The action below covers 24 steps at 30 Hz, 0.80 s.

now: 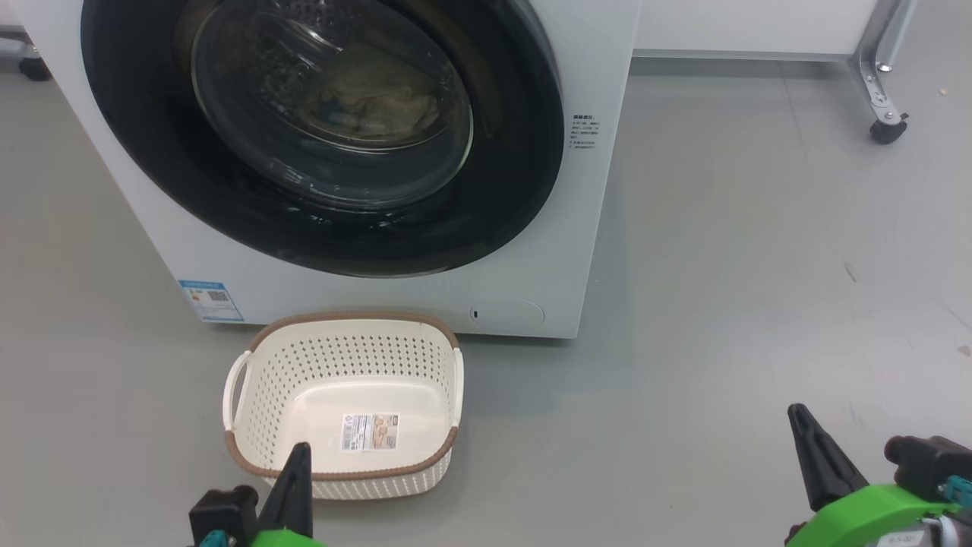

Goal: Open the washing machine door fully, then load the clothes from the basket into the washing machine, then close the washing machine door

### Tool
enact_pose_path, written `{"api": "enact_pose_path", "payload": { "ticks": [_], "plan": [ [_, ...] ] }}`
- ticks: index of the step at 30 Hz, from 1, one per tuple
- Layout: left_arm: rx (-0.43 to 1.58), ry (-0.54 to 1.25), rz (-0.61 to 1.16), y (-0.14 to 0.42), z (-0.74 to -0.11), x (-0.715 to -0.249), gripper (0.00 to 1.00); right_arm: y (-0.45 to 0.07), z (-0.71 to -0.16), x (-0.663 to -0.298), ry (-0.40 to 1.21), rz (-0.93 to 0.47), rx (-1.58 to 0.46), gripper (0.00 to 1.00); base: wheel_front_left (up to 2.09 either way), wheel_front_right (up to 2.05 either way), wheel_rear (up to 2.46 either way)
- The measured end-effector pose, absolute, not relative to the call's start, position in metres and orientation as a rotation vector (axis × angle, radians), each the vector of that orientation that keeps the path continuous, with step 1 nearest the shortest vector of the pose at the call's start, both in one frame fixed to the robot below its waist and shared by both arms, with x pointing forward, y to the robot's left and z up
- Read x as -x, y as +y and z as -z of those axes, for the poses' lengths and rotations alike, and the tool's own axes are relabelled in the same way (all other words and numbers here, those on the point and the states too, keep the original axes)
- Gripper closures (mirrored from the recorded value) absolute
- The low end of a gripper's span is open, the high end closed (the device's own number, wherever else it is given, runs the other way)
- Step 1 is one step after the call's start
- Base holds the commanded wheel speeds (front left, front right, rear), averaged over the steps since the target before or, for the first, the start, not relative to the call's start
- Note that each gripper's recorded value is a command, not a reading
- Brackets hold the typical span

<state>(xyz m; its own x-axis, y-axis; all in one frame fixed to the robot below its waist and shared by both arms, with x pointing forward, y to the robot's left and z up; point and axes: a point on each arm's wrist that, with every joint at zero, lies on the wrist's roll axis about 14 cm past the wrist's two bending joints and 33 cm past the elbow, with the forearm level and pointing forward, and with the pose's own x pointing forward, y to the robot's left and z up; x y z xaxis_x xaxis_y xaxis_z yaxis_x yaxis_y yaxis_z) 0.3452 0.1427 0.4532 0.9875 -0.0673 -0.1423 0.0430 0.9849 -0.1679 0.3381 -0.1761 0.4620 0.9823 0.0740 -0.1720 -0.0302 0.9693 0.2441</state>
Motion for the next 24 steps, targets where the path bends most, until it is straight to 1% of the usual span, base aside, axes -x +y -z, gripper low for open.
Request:
{"api": "enact_pose_path", "payload": {
  "ticks": [24],
  "plan": [
    [0.449,0.216,-0.008,0.155,-0.447,-0.35,1.0,-0.181,-0.46,-0.342,0.184,-0.007,-0.515,1.0,0.0,0.0,0.0]
  ]
}}
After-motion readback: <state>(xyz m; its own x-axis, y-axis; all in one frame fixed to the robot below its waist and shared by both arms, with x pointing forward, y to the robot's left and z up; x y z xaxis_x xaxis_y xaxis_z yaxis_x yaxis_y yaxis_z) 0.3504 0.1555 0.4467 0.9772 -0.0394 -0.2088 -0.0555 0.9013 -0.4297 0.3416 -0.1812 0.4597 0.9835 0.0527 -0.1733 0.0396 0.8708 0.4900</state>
